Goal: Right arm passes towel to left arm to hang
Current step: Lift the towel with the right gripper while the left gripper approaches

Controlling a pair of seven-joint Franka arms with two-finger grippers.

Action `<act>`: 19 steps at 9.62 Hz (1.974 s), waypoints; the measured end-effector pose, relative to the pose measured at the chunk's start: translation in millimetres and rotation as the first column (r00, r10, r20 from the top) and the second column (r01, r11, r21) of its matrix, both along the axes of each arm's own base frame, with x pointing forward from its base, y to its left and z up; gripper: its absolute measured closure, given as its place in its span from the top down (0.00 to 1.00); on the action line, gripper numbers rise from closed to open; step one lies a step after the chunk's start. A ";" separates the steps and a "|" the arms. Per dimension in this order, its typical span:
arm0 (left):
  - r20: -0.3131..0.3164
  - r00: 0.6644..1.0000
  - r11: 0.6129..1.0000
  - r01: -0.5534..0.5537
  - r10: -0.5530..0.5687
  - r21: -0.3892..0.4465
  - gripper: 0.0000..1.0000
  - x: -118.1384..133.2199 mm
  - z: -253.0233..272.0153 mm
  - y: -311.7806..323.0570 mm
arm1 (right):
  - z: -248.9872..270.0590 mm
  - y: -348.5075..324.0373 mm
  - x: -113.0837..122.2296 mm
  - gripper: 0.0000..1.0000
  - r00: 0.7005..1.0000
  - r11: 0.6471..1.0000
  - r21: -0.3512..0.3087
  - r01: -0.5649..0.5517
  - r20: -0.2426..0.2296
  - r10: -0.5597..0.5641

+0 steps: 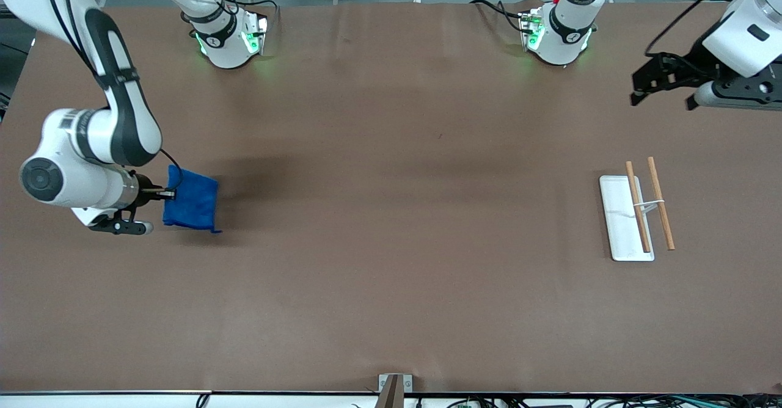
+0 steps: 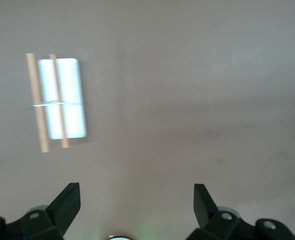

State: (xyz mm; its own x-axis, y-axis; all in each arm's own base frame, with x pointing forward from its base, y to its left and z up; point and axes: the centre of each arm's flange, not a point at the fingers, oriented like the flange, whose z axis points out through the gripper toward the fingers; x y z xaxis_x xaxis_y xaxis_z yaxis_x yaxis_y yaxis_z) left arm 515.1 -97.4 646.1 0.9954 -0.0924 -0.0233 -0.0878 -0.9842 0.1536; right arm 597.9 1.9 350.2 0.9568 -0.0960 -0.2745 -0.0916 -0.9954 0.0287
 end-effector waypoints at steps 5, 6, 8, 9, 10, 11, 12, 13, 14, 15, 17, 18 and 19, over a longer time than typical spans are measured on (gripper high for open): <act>-0.031 0.978 0.899 0.178 -0.207 -0.400 1.00 58.3 -116.1 -50.0 | 62.8 151.6 14.1 0.04 0.995 0.879 0.470 0.082 0.006 -0.096; -0.027 0.970 0.851 0.199 -0.243 -0.487 0.99 71.4 -152.8 -41.0 | 66.7 187.2 14.5 0.04 0.991 0.814 0.572 0.103 0.010 -0.132; -0.029 0.969 0.757 0.172 -0.245 -0.630 0.95 90.6 -207.6 -25.9 | 78.3 262.3 8.1 0.04 0.975 0.668 0.730 0.142 0.014 -0.222; -0.046 0.976 0.703 0.119 -0.211 -0.701 0.92 94.6 -222.0 -26.2 | 83.4 297.9 1.0 0.04 0.963 0.590 0.790 0.169 -0.005 -0.270; -0.071 0.980 0.644 0.065 -0.183 -0.763 0.89 93.9 -233.2 -33.8 | 84.2 332.7 -9.0 0.04 0.950 0.514 0.835 0.195 -0.031 -0.310; -0.105 0.979 0.582 0.015 -0.173 -0.813 0.82 89.7 -244.5 -44.3 | 81.3 368.1 -23.7 0.04 0.944 0.438 0.875 0.205 -0.059 -0.324; -0.139 0.974 0.517 -0.029 -0.176 -0.855 0.77 85.9 -253.9 -53.9 | 74.2 397.8 -39.4 0.04 0.943 0.351 0.912 0.213 -0.098 -0.317; -0.170 0.968 0.454 -0.069 -0.185 -0.888 0.74 83.7 -261.6 -61.2 | 65.1 418.9 -51.4 0.04 0.942 0.249 0.945 0.214 -0.132 -0.309; -0.199 0.960 0.399 -0.107 -0.197 -0.911 0.73 82.5 -269.0 -65.3 | 57.5 432.4 -59.1 0.04 0.937 0.153 0.966 0.207 -0.152 -0.313; -0.233 0.948 0.338 -0.151 -0.216 -0.929 0.73 81.1 -279.2 -67.8 | 51.5 443.5 -65.5 0.04 0.932 0.067 0.977 0.201 -0.170 -0.320; -0.287 0.923 0.228 -0.231 -0.258 -0.946 0.72 79.0 -307.1 -69.7 | 50.7 464.4 -78.1 0.04 0.936 -0.108 0.980 0.166 -0.191 -0.296; -0.287 0.917 0.173 -0.246 -0.276 -0.954 0.71 77.6 -323.8 -71.0 | 56.2 472.1 -82.9 0.04 0.937 -0.179 0.972 0.150 -0.197 -0.288; -0.281 0.912 0.112 -0.258 -0.298 -0.959 0.70 74.5 -342.4 -73.5 | 60.2 478.7 -87.2 0.04 0.934 -0.226 0.965 0.136 -0.201 -0.295</act>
